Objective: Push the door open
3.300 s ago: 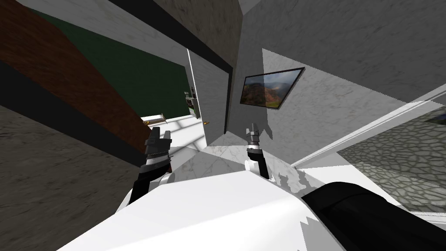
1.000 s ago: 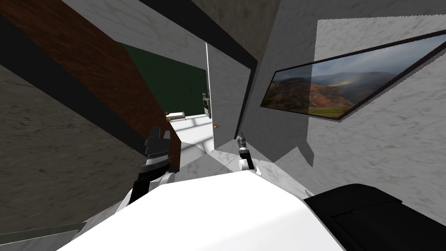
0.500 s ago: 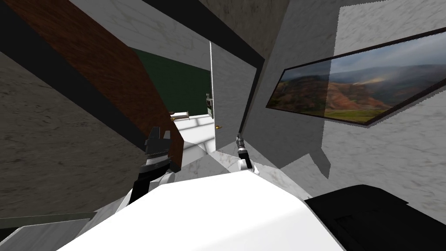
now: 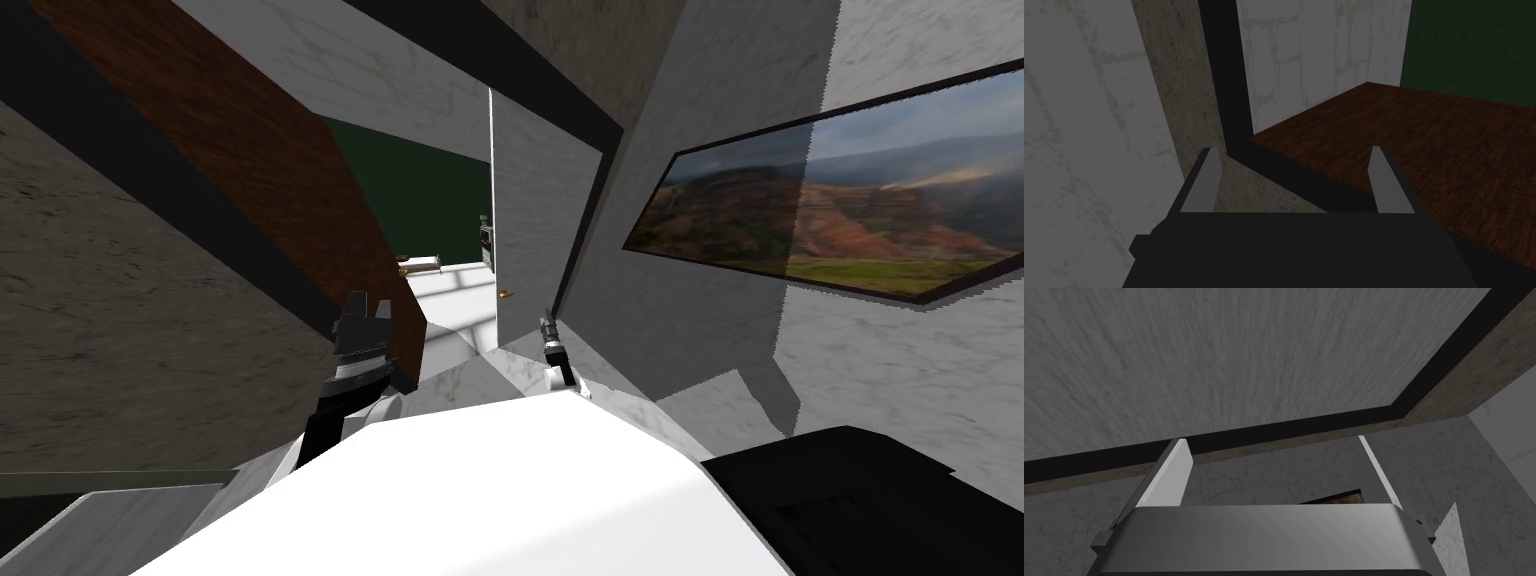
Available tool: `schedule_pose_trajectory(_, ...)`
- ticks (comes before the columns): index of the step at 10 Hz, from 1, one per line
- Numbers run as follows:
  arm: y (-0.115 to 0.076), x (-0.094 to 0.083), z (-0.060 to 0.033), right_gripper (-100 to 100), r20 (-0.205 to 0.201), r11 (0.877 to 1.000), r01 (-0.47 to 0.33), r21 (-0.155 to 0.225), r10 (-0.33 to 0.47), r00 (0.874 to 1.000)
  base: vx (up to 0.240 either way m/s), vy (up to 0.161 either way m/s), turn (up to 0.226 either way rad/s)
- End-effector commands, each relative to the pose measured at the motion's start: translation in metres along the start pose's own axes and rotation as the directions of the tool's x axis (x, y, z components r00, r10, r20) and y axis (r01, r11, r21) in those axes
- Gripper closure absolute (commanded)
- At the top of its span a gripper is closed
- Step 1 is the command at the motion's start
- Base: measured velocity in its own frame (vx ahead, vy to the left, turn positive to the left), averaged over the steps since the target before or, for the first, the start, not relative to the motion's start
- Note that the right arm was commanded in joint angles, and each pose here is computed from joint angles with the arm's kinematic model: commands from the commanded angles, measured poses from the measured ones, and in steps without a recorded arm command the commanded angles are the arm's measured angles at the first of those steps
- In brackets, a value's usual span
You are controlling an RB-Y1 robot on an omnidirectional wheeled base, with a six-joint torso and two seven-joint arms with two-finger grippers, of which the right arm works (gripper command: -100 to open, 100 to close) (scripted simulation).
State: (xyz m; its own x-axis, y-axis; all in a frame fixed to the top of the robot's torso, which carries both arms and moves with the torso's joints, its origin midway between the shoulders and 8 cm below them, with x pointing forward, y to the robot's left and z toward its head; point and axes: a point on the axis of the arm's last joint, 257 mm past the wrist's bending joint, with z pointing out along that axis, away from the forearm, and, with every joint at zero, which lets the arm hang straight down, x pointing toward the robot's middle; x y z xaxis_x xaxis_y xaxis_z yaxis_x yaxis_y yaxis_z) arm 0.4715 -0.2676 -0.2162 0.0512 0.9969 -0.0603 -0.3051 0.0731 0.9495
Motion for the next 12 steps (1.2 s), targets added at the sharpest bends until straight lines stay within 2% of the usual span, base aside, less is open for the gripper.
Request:
schedule_pose_trajectory(1,-0.012,0.002,-0.0016,-100,-0.003,1.0,-0.004,0.02,0.004,1.0,0.047,-0.019,0.079)
schedule_pose_trajectory(10,-0.081,0.015,-0.0114,-100,-0.022,0.991,-0.032,0.133,0.036,0.999,0.086,-0.05,0.149)
schedule_pose_trajectory(12,-0.088,0.016,-0.0132,-100,-0.023,0.989,-0.035,0.146,0.039,0.999,0.052,-0.031,0.052)
